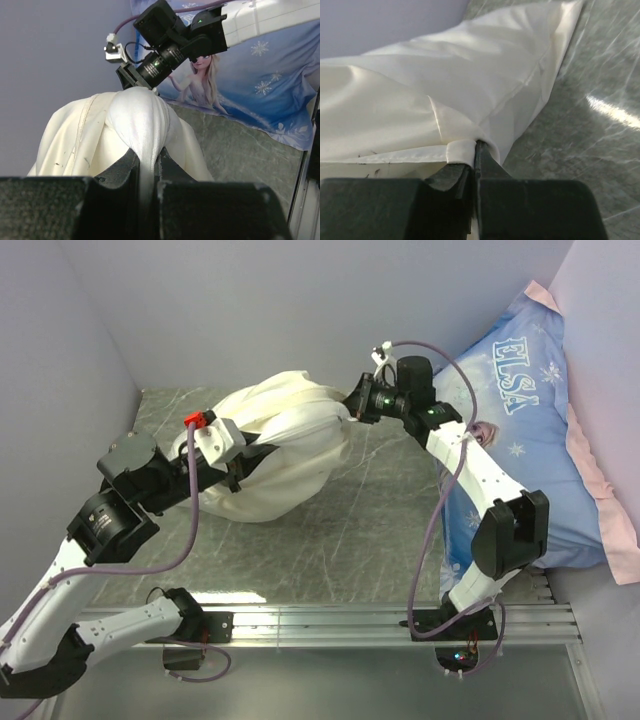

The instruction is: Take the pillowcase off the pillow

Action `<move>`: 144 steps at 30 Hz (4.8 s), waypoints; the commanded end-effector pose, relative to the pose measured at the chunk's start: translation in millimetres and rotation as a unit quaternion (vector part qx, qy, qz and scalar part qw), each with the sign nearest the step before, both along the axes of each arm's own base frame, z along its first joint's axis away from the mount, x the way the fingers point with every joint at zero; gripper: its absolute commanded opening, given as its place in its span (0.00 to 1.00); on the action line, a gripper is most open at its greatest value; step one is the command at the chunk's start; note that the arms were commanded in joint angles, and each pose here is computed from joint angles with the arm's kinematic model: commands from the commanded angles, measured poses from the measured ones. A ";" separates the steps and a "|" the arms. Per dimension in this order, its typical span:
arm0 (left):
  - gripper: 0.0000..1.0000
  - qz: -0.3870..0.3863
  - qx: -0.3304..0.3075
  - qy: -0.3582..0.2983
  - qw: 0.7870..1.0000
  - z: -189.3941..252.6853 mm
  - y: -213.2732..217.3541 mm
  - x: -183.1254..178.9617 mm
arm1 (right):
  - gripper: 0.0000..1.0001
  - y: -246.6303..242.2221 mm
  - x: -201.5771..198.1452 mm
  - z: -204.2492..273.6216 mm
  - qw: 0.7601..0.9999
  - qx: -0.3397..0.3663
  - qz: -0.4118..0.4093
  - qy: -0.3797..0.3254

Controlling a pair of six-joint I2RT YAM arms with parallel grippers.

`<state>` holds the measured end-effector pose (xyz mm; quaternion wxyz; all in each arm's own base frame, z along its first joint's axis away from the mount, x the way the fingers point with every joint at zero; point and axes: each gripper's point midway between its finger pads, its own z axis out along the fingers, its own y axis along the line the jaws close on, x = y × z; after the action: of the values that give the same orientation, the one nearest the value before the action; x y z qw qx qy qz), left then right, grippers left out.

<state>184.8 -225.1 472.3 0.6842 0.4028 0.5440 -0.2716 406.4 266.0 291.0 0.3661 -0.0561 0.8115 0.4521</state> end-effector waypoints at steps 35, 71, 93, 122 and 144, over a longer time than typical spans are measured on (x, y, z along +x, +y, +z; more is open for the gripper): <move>0.01 0.313 -0.416 -0.096 0.848 185.0 101.9 82.6 | 0.14 -44.2 50.0 -4.6 0.988 -0.068 -0.137 -0.009; 0.01 0.382 -0.316 0.049 0.867 136.3 62.2 159.3 | 0.75 -39.9 -80.1 147.6 0.961 -0.010 -0.146 -0.237; 0.01 0.446 -0.357 0.114 0.813 99.1 54.6 191.9 | 0.75 103.8 -142.4 105.5 0.881 -0.161 -0.183 -0.405; 0.01 0.402 -0.364 0.100 0.834 127.6 43.9 186.9 | 0.00 163.4 -173.0 2.0 0.885 -0.213 -0.067 -0.408; 0.01 0.313 -0.377 0.024 0.871 182.0 40.7 157.0 | 0.00 136.3 -188.4 -161.3 0.936 -0.264 -0.011 -0.234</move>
<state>378.5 -198.7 568.3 0.7533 -0.0769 0.6367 -0.1455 244.3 410.3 193.1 0.6139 -0.1736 0.7433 0.2010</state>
